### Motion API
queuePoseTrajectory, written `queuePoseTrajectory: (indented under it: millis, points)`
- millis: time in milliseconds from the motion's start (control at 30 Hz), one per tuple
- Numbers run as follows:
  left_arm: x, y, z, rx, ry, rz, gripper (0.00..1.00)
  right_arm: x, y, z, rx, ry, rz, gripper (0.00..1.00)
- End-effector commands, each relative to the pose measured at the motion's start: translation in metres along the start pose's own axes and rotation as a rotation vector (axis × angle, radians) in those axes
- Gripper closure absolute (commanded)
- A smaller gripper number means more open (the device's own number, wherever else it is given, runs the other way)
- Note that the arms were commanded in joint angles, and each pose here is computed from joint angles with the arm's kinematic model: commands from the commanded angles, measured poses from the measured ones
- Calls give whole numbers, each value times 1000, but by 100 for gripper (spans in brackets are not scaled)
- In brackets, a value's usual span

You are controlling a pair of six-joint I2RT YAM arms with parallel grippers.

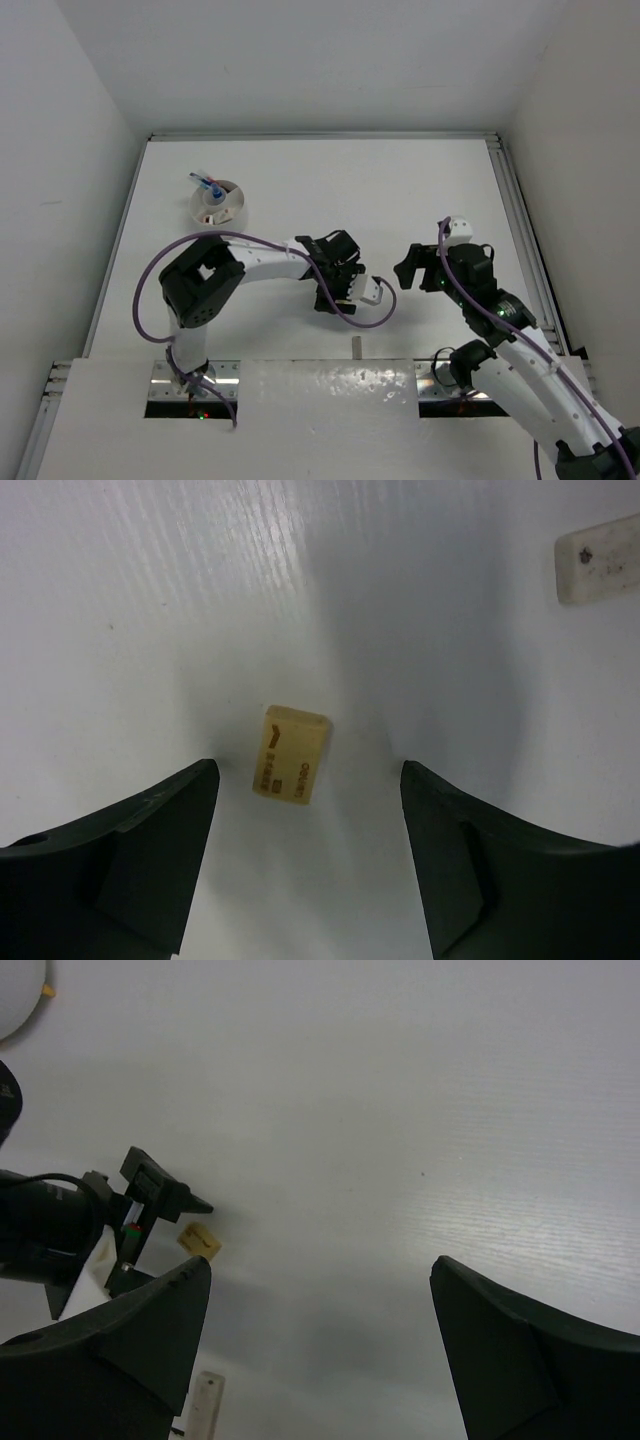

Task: Sort the stationery into containers
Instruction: Pick up the stationery from the center of the board.

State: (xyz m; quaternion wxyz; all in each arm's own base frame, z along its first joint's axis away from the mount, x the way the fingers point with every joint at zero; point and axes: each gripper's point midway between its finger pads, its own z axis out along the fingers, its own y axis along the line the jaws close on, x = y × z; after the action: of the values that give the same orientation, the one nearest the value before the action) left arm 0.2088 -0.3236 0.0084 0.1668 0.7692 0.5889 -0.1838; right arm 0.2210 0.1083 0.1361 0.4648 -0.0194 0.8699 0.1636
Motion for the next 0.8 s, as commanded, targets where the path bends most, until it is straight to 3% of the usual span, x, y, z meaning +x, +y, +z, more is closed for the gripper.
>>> queuePoseTrajectory:
  millis: [0, 167, 400, 567, 633, 767]
  points:
    - [-12, 18, 3, -79, -9, -12, 30, -4, -2, 0, 12, -20, 17, 11]
    - [-12, 15, 16, -84, 25, -6, 40, -1, -3, 0, 22, 3, 11, 11]
    - [-2, 7, 13, -58, 68, -6, 99, -10, -6, -3, 38, -47, 5, 11]
    - [-17, 38, -43, -115, -29, -183, 100, -14, -3, 5, 25, -57, -4, 11]
    - [-16, 73, -89, -207, -115, -333, 100, -14, 0, 11, 15, -48, -5, 11]
    - [-17, 129, -218, -486, -407, -617, 100, -24, 14, 28, -47, -61, -13, 11]
